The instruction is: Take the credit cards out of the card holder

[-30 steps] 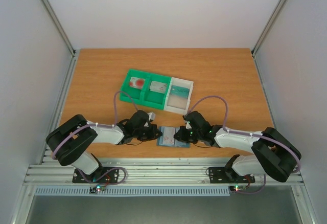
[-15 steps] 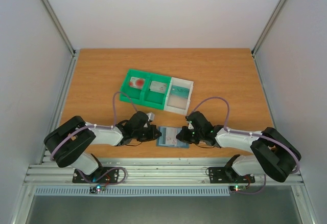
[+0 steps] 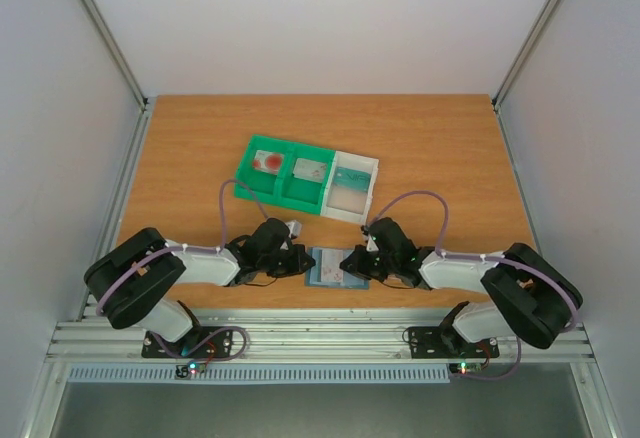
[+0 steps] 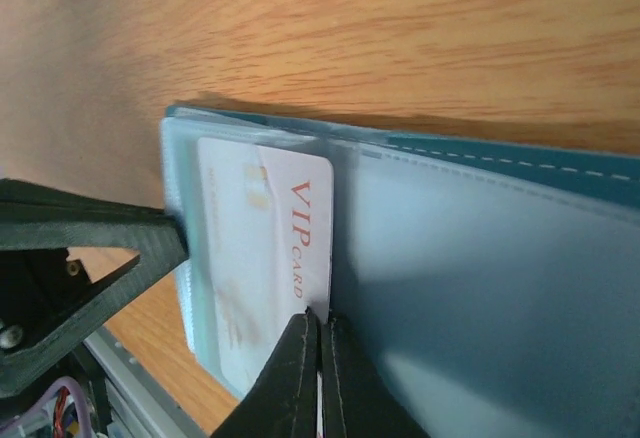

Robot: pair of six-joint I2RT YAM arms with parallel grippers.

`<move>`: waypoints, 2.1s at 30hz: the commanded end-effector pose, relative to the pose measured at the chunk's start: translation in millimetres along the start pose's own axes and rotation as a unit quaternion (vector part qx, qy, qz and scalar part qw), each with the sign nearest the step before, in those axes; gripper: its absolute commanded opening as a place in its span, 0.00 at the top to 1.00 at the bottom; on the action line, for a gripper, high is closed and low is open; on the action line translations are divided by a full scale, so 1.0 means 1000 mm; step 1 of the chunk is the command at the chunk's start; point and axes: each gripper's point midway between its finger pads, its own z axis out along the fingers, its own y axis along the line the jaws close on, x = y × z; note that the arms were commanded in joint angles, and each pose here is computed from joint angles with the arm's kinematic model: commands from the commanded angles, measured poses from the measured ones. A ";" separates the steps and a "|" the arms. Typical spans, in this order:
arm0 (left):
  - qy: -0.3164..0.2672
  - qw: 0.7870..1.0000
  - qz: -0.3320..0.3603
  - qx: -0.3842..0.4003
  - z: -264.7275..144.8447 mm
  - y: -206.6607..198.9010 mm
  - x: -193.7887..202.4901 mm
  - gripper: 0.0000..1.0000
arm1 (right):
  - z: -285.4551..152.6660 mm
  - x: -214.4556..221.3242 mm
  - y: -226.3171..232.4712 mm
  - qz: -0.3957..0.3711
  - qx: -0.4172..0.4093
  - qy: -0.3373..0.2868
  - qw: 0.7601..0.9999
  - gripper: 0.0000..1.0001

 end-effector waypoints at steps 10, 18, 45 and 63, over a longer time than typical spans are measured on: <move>0.026 0.995 -0.025 -0.089 -0.002 0.051 0.024 1.00 | -0.024 -0.003 -0.012 -0.014 0.023 -0.020 0.999 0.99; 0.024 0.996 -0.022 -0.082 -0.006 0.046 0.023 0.93 | -0.047 -0.009 -0.003 -0.046 0.041 -0.035 0.998 0.99; -0.026 0.943 0.219 0.250 -0.162 -0.145 0.021 0.48 | -0.147 0.043 0.142 -0.267 -0.201 0.107 0.937 0.99; 0.026 0.923 0.217 0.317 -0.177 -0.162 0.043 0.56 | -0.173 0.062 0.170 -0.281 -0.299 0.134 0.902 0.99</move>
